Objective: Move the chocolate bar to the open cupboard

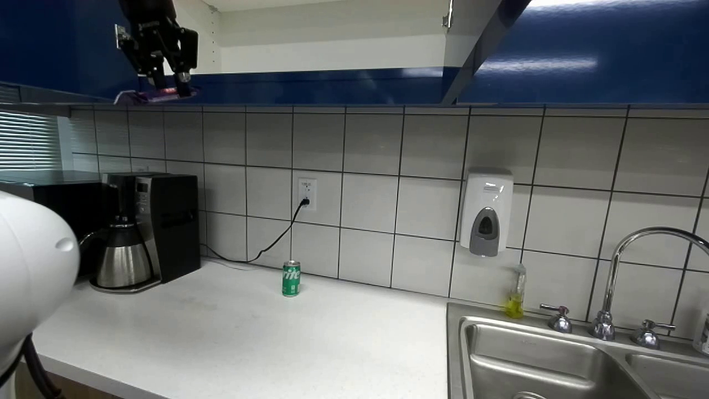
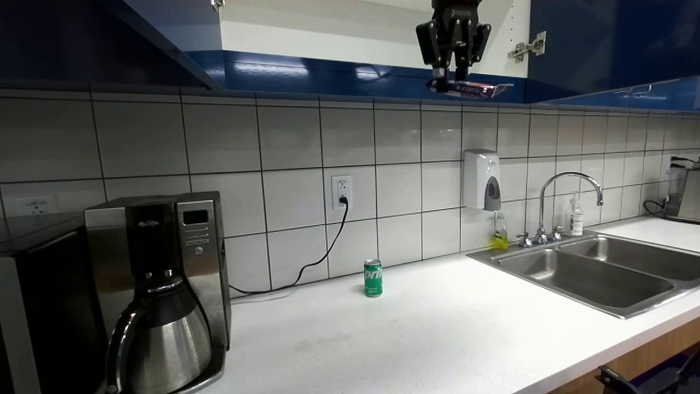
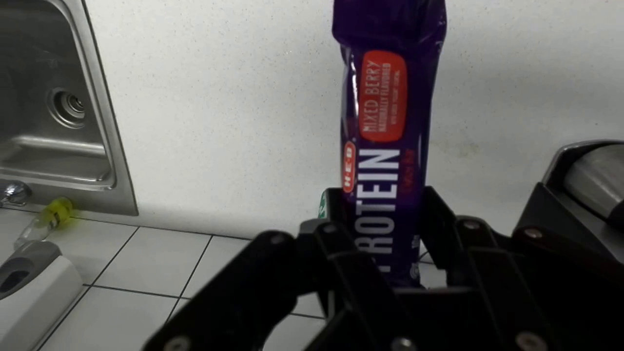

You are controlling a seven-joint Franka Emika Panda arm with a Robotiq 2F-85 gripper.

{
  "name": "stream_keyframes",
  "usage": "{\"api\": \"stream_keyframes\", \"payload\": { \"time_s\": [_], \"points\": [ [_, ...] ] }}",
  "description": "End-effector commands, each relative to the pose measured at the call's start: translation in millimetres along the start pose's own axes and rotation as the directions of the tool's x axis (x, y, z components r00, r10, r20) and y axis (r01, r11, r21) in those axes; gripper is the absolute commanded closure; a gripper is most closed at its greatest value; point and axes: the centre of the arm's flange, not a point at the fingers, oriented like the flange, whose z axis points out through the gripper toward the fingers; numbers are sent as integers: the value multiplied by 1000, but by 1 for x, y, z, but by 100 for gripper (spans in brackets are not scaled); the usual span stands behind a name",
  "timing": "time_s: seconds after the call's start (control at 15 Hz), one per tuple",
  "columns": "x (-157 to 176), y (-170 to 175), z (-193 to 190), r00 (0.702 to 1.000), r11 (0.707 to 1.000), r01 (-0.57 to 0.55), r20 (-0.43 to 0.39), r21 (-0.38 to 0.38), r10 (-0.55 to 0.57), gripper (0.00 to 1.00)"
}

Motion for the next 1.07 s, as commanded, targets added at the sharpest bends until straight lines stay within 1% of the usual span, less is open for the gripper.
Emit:
{"api": "stream_keyframes", "payload": {
  "time_s": [0.0,0.33,0.73,1.0],
  "points": [
    [13,1,-47,997,997,-71,-18,-10,70,84],
    [30,0,-81,989,992,-130,-72,-6,129,84],
    [62,-10,-96,978,989,-145,-150,18,146,84],
    [81,-13,-103,968,986,-163,-189,39,167,84]
  ]
}}
